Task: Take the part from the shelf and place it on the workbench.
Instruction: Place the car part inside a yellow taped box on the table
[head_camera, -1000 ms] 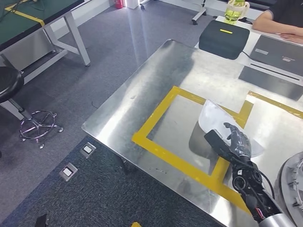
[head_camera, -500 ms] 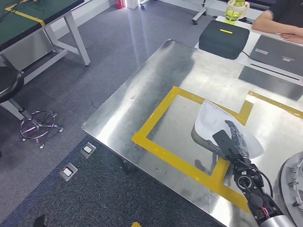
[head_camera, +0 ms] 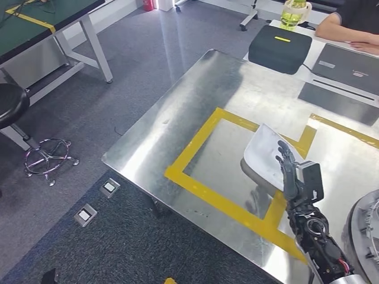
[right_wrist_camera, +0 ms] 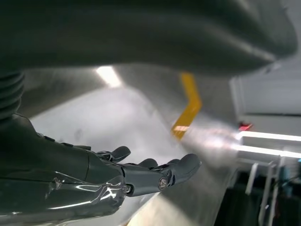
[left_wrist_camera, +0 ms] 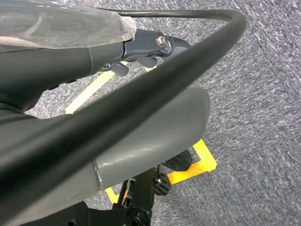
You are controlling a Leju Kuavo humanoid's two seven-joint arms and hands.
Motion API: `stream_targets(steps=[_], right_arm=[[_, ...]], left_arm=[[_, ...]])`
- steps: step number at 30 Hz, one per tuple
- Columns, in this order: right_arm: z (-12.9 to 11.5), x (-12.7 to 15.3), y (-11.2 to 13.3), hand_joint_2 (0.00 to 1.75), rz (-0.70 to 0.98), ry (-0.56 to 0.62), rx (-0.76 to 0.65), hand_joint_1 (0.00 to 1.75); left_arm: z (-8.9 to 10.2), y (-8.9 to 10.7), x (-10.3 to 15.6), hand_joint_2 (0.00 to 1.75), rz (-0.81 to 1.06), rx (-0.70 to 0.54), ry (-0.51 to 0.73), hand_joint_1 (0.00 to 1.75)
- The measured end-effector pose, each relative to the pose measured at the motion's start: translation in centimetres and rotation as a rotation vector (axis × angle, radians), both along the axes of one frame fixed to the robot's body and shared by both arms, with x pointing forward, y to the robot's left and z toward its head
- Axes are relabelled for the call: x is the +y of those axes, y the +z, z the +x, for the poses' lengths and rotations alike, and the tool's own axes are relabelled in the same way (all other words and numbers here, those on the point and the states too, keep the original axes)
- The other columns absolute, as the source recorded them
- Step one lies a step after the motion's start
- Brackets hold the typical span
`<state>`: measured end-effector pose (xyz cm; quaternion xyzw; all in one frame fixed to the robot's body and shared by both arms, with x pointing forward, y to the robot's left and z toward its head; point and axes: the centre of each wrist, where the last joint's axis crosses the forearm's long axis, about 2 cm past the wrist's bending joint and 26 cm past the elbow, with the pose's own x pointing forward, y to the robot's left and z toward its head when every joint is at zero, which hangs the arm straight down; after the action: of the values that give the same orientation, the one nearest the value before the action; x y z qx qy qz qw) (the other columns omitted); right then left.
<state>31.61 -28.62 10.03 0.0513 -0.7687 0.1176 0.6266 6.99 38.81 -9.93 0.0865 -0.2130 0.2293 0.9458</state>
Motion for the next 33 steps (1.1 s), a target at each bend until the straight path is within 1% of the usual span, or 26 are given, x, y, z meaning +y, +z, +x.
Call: stream_targets(steps=[3, 5, 7, 10, 12, 15, 19, 25, 28, 33], right_arm=[[-0.4, 1.4, 0.9, 0.0, 0.139, 0.108, -0.036, 0.0], [-0.7, 3.1, 1.9, 0.0, 0.202, 0.217, -0.073, 0.0], [-1.1, 5.0, 2.9, 0.0, 0.247, 0.317, -0.108, 0.0], [-1.7, 7.7, 4.3, 0.0, 0.311, 0.408, -0.144, 0.0], [-2.2, 9.5, 5.2, 0.0, 0.368, 0.499, -0.171, 0.0], [-3.0, 12.1, 6.3, 0.0, 0.434, 0.643, -0.202, 0.0], [-4.4, 15.2, 7.5, 0.0, 0.484, 0.801, -0.23, 0.0], [-6.0, 18.5, 9.0, 0.0, 0.47, 0.948, -0.269, 0.0], [-6.8, 19.8, 9.2, 0.0, 0.466, 0.979, -0.274, 0.0], [-7.8, 20.8, 9.0, 0.0, 0.46, 1.024, -0.261, 0.0]], left_arm=[[0.0, 0.0, 0.0, 0.0, 0.002, 0.004, -0.001, 0.0], [0.0, 0.0, 0.0, 0.0, 0.003, 0.007, -0.007, 0.0], [0.0, 0.0, 0.0, 0.0, 0.004, 0.009, -0.013, 0.0], [0.1, 0.0, -0.1, 0.0, 0.003, 0.009, -0.017, 0.0], [0.1, 0.0, -0.1, 0.0, 0.003, 0.009, -0.018, 0.0], [0.1, 0.0, -0.1, 0.0, 0.003, 0.009, -0.019, 0.0], [0.1, 0.0, -0.1, 0.0, 0.004, 0.008, -0.022, 0.0], [0.1, 0.0, -0.1, 0.0, 0.006, 0.009, -0.031, 0.0], [0.2, 0.0, -0.1, 0.0, 0.007, 0.008, -0.034, 0.0], [0.0, 0.0, -0.2, 0.0, 0.005, 0.012, -0.035, 0.0]])
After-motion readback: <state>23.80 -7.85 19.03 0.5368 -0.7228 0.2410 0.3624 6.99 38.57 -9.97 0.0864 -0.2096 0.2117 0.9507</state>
